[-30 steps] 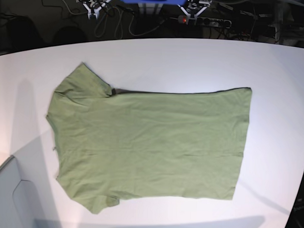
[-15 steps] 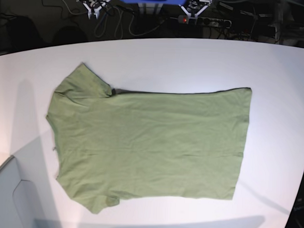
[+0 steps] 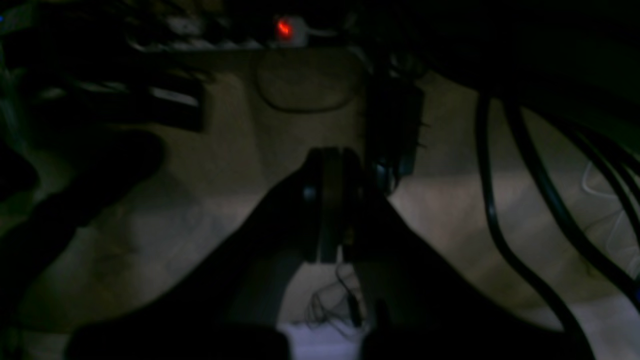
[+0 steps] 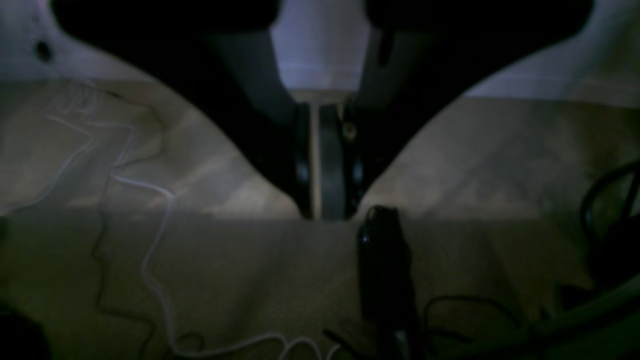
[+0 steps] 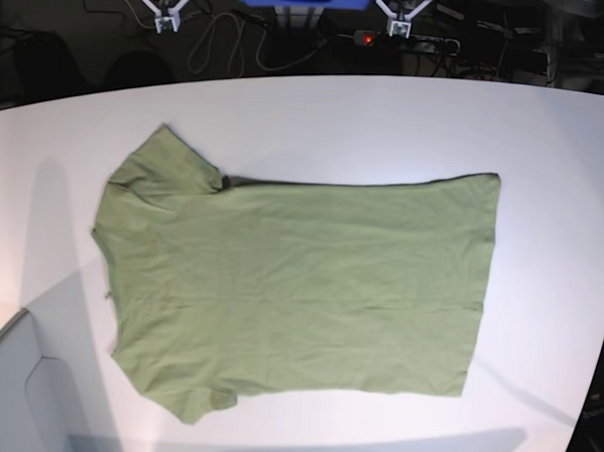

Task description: Fold the T-shirt properly

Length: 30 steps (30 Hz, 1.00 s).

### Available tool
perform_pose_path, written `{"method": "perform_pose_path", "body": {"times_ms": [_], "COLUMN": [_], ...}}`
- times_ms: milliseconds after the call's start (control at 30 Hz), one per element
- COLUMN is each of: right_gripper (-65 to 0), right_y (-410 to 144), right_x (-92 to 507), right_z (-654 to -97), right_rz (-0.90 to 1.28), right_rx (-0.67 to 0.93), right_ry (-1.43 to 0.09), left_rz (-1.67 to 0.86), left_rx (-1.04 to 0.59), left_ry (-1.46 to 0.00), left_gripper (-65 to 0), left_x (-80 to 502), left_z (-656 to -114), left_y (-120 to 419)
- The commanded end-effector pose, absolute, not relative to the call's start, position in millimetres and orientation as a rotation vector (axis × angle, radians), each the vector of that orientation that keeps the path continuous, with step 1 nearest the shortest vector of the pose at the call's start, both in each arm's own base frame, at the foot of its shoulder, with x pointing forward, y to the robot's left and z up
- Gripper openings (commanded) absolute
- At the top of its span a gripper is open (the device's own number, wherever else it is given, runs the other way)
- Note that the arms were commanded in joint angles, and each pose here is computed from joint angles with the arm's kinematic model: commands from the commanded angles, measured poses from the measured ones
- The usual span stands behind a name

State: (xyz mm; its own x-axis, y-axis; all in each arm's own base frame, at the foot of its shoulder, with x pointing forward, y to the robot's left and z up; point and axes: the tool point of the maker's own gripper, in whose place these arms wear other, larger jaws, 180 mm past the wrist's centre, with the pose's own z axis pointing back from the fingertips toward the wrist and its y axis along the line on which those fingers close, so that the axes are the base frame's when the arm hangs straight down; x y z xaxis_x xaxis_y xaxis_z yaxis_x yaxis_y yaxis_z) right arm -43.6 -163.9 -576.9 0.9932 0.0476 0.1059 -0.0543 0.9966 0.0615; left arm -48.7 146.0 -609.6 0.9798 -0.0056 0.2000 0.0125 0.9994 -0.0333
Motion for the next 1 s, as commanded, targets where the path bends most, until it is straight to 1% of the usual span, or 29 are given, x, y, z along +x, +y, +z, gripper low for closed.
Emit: {"method": "perform_pose_path", "body": {"times_ms": [0,200,333,600,700,733,767,800,833,967], "right_gripper": [-64.9,-64.9,-64.9,-64.9,-64.8,-64.2,-62.2,-59.5,-56.1,-38.4], "right_y": [-170,-172,-189,-199,-201,-201,-201,-200,-199,-188], "right_x": [-45,-20,4,72,83,89,93,97,99,115], "right_z": [-566,-509,-468,-382,-370,-369,-368,-368,-367,-363], "right_rz": [0.077,0.163,0.150,0.181,0.184,0.185,0.184,0.184,0.182,0.192], "right_rx": [0.060,0.055,-0.003,-0.082,-0.098,-0.099,-0.100,-0.096,-0.094,-0.067], "right_ry": [-0.115,-0.211,-0.268,-0.504,-0.545,-0.560,-0.572,-0.581,-0.589,-0.633], "left_rz": [-0.025,-0.073,-0.121,-0.147,-0.155,-0.160,-0.164,-0.164,-0.165,-0.163], "left_rx": [-0.040,-0.050,-0.053,-0.037,-0.032,-0.031,-0.027,-0.021,-0.015,0.011], "left_ry": [-0.212,-0.398,-0.523,-0.739,-0.821,-0.841,-0.852,-0.851,-0.854,-0.912], "left_gripper": [-65.0,-65.0,-65.0,-65.0,-65.0,-65.0,-65.0,-62.8,-59.1,-40.3], "left_x": [-59,-34,-8,47,68,74,79,82,87,113], "left_z": [-599,-532,-483,-410,-384,-378,-372,-370,-365,-350], "left_y": [148,146,147,148,147,147,147,149,150,154]}}
